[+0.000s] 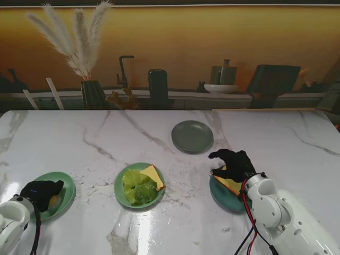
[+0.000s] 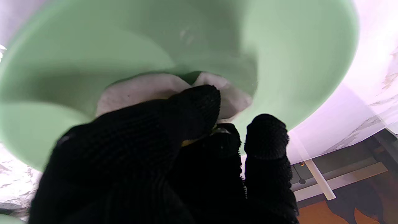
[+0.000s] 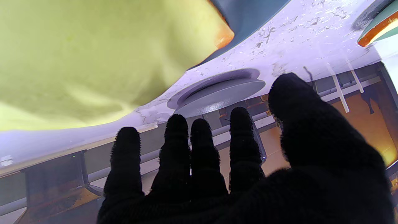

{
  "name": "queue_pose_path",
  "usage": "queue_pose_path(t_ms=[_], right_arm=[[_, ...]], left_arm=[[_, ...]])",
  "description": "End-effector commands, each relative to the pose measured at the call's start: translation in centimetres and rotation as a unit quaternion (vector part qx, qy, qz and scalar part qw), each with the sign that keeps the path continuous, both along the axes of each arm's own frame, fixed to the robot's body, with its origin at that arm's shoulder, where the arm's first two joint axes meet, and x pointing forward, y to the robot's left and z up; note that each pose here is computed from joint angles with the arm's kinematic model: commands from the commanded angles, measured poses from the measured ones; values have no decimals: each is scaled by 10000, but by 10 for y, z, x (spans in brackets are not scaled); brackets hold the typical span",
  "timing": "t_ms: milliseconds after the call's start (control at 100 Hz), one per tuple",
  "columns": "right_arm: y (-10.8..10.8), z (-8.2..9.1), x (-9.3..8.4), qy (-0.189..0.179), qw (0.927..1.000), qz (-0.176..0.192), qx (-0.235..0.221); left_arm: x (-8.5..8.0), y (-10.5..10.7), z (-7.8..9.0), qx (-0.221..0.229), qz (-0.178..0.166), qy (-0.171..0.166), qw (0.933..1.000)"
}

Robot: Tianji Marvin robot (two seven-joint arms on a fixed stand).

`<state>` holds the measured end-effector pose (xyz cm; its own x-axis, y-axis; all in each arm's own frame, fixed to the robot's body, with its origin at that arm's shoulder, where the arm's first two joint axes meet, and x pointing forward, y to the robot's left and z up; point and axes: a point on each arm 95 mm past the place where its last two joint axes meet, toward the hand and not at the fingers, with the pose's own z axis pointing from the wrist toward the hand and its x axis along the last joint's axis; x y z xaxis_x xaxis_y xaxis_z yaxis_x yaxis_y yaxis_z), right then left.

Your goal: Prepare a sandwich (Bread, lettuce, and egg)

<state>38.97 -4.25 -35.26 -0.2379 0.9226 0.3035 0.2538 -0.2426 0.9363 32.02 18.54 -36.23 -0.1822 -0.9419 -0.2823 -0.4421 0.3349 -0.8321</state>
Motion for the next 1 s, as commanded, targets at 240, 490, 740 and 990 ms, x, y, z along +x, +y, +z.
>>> queue_pose_path(t_ms=[240,490,740,990], right_arm=[[7,-2,-1,-7,9999,-6,108],[9,-3,0,10,9999,7,167],[9,-4,0,-12,9998,14,209],[8,-4,0,-43,9997,7,228]], left_arm=[[-23,8,-37,-215,49,267,9994],[-17,9,-21,-420,14,-101,9991],[-10,5,8,-749,67,-635,9951],[-5,2,34,-997,-58,-1045,9895]])
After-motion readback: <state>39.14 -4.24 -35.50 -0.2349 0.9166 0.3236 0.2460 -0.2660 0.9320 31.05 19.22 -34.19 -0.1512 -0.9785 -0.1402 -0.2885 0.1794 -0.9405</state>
